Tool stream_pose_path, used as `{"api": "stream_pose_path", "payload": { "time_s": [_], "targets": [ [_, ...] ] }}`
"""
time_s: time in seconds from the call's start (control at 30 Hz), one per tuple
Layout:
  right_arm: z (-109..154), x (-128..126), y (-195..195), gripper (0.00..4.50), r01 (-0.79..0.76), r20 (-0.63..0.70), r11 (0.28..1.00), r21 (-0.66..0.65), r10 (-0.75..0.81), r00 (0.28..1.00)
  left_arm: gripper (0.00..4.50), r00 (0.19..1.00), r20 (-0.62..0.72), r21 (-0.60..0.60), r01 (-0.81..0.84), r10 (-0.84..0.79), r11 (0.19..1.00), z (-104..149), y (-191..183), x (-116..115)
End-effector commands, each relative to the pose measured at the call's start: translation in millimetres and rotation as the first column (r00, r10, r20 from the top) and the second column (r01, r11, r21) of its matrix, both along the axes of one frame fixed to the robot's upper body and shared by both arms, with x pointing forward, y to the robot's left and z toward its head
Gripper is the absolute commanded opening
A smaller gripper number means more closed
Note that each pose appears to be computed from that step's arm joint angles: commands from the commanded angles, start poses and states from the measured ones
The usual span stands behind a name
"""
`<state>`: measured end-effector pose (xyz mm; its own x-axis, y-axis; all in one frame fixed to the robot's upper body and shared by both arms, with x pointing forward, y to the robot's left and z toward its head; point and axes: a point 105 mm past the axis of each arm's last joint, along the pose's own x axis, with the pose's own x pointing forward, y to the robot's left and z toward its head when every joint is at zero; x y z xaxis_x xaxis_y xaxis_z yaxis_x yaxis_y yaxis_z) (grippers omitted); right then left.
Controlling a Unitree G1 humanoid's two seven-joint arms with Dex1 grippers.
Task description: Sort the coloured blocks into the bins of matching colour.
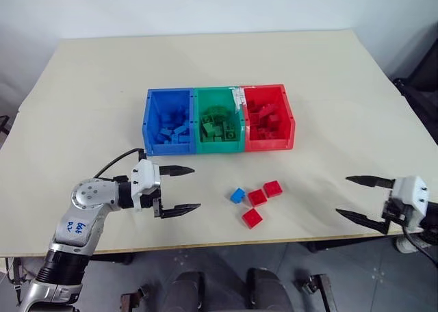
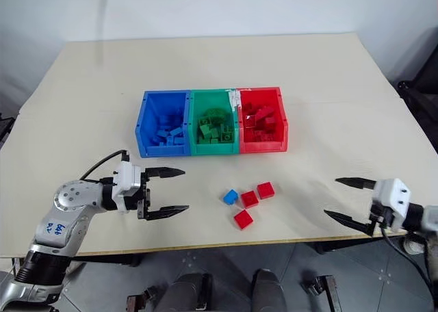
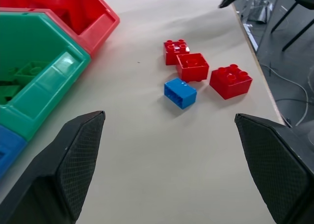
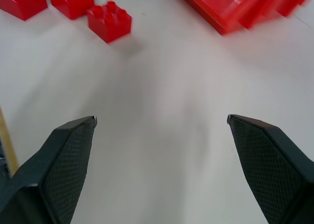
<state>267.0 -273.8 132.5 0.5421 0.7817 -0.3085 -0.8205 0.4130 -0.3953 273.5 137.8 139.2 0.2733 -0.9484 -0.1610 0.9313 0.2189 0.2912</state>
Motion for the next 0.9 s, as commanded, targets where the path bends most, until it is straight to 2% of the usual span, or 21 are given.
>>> {"api": "stream_pose_path", "payload": {
  "time_s": [0.03,0.27,0.37,0.47,0.7,0.8,0.9],
  "targets": [
    [-4,13,27,4.46,-0.118,-0.073,0.991,-0.06,0.114,0.991,4.5,1.0,0.025,0.021,-0.011,0.01,1.0,3,7,-4],
    [-18,36,71,4.46,-0.291,-0.198,0.954,-0.072,0.272,0.942,4.5,0.998,0.033,0.018,-0.062,0.062,0.998,3,14,-11],
    [-23,42,87,4.46,-0.345,-0.206,0.937,-0.056,0.328,0.922,4.5,0.995,0.035,0.017,-0.098,0.097,0.995,3,19,-16],
    [-26,46,90,3.82,-0.363,-0.212,0.93,-0.057,0.344,0.915,4.5,0.991,0.037,0.019,-0.131,0.13,0.991,3,24,-19],
    [-26,49,89,1.41,-0.372,-0.201,0.927,-0.046,0.357,0.912,4.5,0.985,0.044,0.015,-0.169,0.168,0.985,3,28,-22],
    [-22,51,88,1.38,-0.345,-0.176,0.938,-0.018,0.337,0.925,4.5,0.984,0.049,0.01,-0.173,0.172,0.985,3,27,-22],
    [-7,57,82,1.38,-0.281,-0.115,0.959,0.023,0.282,0.953,4.5,0.982,0.056,0.005,-0.182,0.182,0.983,4,28,-22]
  ]
}}
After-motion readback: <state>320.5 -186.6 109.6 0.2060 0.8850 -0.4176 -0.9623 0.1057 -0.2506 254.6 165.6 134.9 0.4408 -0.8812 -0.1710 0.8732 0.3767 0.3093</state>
